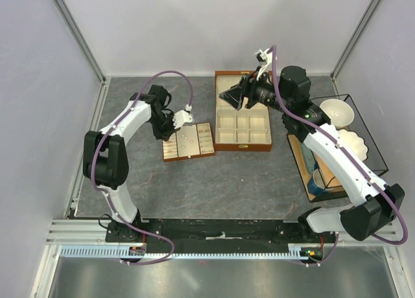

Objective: Organize the mixed jewelry
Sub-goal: Place the jewelry in the compartment layer.

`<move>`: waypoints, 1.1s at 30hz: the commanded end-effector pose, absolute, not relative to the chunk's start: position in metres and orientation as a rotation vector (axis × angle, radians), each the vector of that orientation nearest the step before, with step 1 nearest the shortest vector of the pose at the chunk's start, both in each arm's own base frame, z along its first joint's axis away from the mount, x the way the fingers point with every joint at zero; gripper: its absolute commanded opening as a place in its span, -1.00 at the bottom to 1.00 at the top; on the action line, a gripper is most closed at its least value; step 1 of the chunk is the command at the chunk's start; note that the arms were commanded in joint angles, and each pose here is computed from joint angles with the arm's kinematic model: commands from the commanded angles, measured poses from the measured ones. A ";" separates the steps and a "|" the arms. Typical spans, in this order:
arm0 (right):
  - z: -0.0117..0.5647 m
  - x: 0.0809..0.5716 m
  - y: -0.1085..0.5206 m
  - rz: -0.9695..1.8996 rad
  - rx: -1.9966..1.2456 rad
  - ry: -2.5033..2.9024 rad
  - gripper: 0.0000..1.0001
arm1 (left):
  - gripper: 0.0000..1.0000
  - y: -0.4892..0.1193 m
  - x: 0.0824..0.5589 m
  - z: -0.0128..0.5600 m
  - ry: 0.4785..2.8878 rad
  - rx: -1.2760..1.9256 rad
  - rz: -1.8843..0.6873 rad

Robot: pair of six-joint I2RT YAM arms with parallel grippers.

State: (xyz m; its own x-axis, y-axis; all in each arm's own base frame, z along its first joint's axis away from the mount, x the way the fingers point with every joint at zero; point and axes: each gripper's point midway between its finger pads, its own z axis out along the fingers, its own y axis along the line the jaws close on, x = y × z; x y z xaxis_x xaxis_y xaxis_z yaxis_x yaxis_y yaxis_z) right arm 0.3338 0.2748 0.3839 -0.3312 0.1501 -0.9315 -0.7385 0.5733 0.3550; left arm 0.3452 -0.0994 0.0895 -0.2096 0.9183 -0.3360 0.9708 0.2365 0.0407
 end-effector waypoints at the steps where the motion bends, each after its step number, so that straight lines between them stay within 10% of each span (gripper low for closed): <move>1: 0.396 0.334 0.275 0.996 -0.503 1.621 0.32 | -0.97 -0.110 0.387 0.093 2.084 1.774 -0.213; 33: 0.388 0.342 0.274 0.999 -0.491 1.638 0.29 | -0.97 -0.100 0.415 0.064 2.078 1.789 -0.175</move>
State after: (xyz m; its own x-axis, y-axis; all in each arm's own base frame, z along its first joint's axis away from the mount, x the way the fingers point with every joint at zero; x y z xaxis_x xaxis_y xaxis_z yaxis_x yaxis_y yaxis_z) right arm 0.3410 0.2721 0.3790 -0.3383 0.1537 -0.9284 -0.7328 0.5759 0.3624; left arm 0.4093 -0.0949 0.0556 -0.1661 0.9252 -0.3412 0.9688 0.2177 0.1187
